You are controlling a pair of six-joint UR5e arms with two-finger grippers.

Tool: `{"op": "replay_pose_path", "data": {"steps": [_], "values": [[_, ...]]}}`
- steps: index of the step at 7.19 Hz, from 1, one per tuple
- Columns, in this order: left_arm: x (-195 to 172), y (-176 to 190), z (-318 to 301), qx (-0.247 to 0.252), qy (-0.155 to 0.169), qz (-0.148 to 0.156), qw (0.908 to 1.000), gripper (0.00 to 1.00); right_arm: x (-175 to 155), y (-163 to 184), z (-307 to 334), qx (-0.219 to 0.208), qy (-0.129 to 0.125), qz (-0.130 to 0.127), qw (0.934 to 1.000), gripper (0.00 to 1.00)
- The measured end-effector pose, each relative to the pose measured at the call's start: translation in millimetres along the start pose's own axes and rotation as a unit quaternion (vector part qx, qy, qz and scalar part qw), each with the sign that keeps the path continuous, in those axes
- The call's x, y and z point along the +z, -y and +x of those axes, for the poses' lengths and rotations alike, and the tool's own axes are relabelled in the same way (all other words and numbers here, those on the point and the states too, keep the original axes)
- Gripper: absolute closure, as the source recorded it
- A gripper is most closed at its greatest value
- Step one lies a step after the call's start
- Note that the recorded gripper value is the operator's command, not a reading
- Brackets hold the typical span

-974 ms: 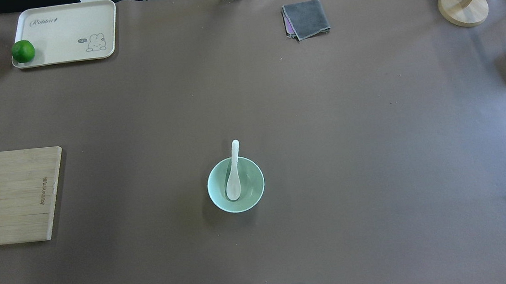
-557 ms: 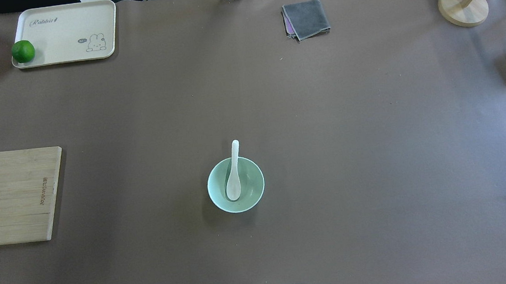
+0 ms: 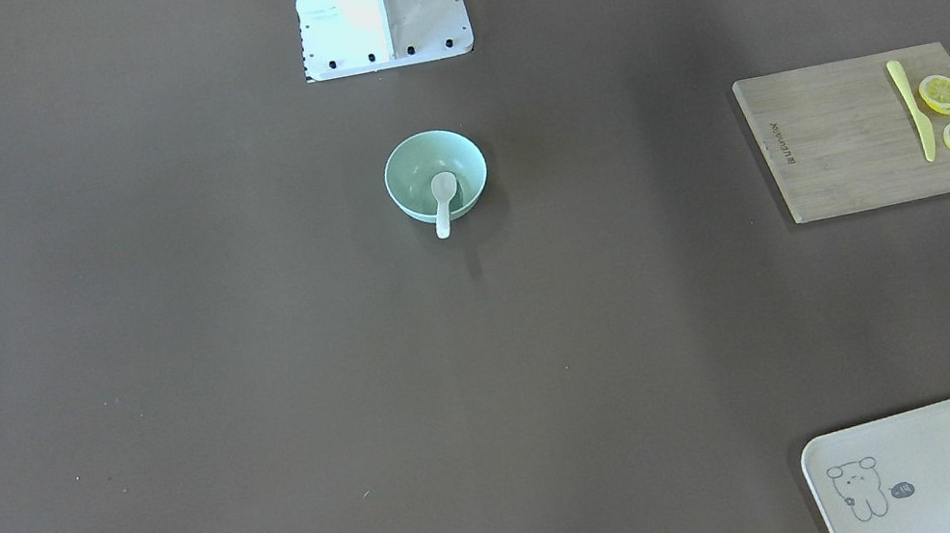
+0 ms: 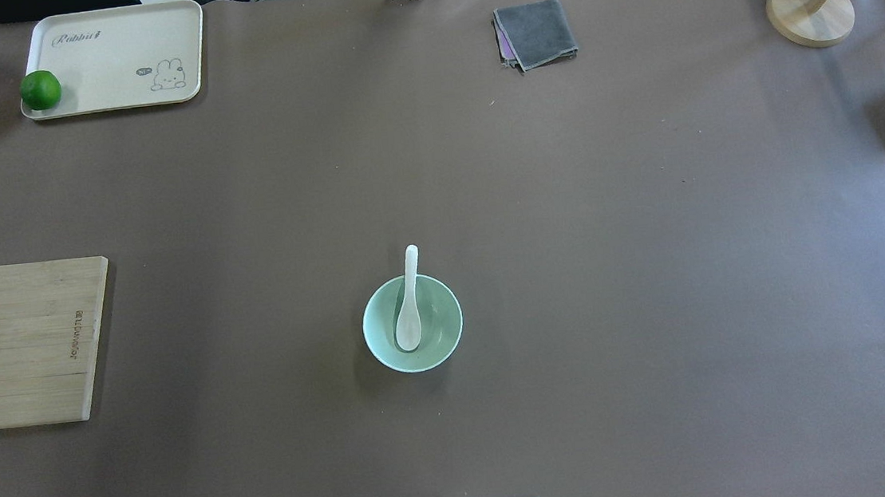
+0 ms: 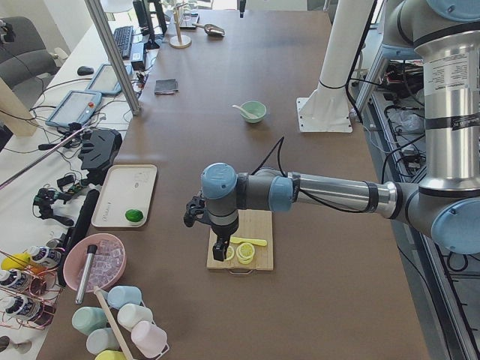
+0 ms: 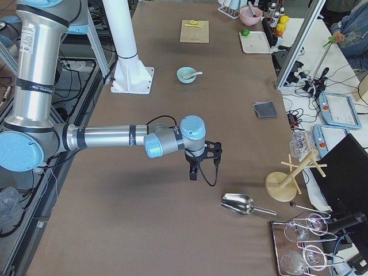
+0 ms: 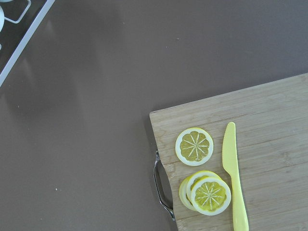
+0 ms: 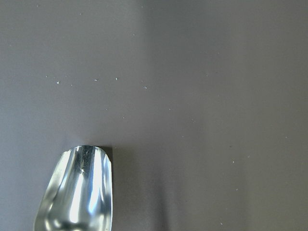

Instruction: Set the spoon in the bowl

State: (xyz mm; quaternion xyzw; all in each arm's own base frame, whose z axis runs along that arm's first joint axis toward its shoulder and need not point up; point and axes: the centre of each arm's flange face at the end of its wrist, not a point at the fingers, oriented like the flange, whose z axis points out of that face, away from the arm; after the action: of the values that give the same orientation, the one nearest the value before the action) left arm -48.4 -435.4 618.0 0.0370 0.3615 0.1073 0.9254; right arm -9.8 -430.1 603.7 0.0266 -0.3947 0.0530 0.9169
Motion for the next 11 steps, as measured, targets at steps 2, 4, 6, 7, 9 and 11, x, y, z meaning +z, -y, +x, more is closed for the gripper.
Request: {"op": "replay_pose_path", "data": {"steps": [2, 4, 6, 7, 9, 11], "values": [[6, -2, -6, -0.006, -0.003, -0.006, 1.0, 0.02, -7, 6, -1, -0.003, 0.009, 0.007, 0.9999, 0.0], [7, -2, -7, -0.006, -0.004, -0.007, 1.0, 0.02, -17, 14, -1, -0.002, 0.012, 0.019, 0.9997, 0.0], [6, -2, -5, -0.005, -0.004, -0.006, 1.0, 0.02, -23, 15, 1, -0.017, 0.01, 0.02, 0.9996, 0.0], [5, -1, -3, -0.003, -0.008, -0.003, 1.0, 0.02, -24, 15, 3, -0.028, 0.007, 0.015, 0.9995, 0.0], [3, -1, 2, -0.003, -0.029, 0.001, 0.9996, 0.02, -28, 16, 2, -0.039, 0.006, 0.012, 0.9991, 0.0], [3, -1, 4, -0.004, -0.037, 0.003, 0.9993, 0.02, -32, 15, 1, -0.046, 0.006, 0.013, 0.9988, 0.0]]}}
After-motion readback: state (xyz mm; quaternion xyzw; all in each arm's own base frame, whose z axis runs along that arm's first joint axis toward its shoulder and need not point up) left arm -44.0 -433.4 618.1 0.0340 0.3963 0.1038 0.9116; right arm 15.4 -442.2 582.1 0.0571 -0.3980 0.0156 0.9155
